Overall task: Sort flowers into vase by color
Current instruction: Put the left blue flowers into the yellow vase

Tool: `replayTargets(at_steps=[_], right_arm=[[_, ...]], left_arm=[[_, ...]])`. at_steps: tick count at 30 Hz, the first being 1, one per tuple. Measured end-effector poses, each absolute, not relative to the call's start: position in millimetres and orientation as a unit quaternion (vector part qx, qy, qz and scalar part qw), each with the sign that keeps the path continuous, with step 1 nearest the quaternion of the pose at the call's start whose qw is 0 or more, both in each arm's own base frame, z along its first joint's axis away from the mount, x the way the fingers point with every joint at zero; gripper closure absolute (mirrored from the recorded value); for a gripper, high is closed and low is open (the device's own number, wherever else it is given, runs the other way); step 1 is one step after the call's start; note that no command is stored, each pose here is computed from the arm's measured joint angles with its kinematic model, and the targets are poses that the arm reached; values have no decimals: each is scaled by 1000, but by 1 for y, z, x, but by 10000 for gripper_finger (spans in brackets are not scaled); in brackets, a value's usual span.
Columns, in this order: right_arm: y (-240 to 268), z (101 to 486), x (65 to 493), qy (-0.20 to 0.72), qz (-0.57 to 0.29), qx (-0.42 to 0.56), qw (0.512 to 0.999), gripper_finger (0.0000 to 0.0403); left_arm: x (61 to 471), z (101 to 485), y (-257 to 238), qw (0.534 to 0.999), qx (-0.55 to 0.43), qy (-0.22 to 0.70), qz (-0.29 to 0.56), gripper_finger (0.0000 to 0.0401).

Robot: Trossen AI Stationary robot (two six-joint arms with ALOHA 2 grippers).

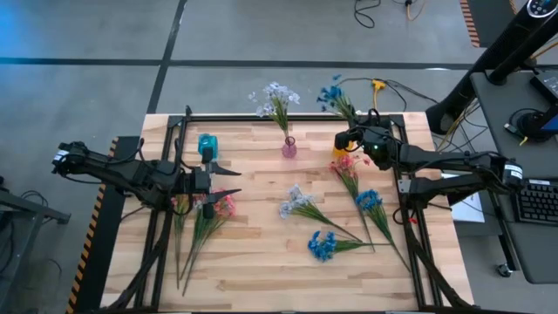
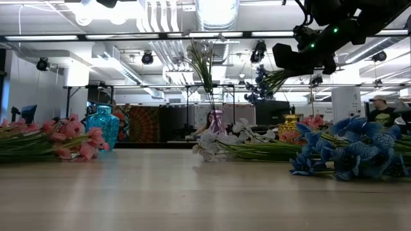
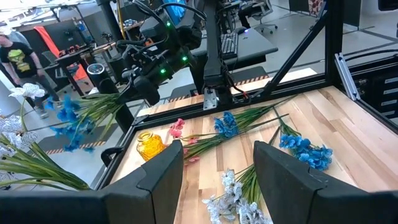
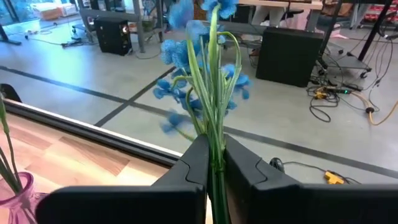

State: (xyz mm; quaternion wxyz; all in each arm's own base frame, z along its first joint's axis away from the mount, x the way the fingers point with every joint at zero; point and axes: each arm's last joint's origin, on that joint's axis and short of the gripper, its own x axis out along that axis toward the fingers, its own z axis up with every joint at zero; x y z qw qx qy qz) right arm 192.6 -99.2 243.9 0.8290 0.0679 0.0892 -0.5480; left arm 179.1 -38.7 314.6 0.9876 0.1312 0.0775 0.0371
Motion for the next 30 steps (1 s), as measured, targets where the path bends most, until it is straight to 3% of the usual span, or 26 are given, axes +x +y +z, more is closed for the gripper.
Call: replayTargets(at_steps=[7, 12, 16, 21, 30], right_arm=[[-84, 281, 190, -5, -473, 72, 878, 375], [-61, 306, 188, -96, -331, 75, 936, 375], [-43, 312, 194, -156, -209, 77, 962, 375], [-21, 304, 212, -202, -110, 76, 970, 374], [5, 286, 250, -265, -18, 63, 962, 374]], left_arm=[[182, 311, -40, 988, 129, 85, 28, 223], [195, 312, -48, 989, 134, 50, -45, 223], [213, 310, -54, 990, 131, 14, -57, 223], [243, 299, -62, 991, 122, -21, -52, 220], [288, 270, -72, 991, 95, -96, -15, 185]])
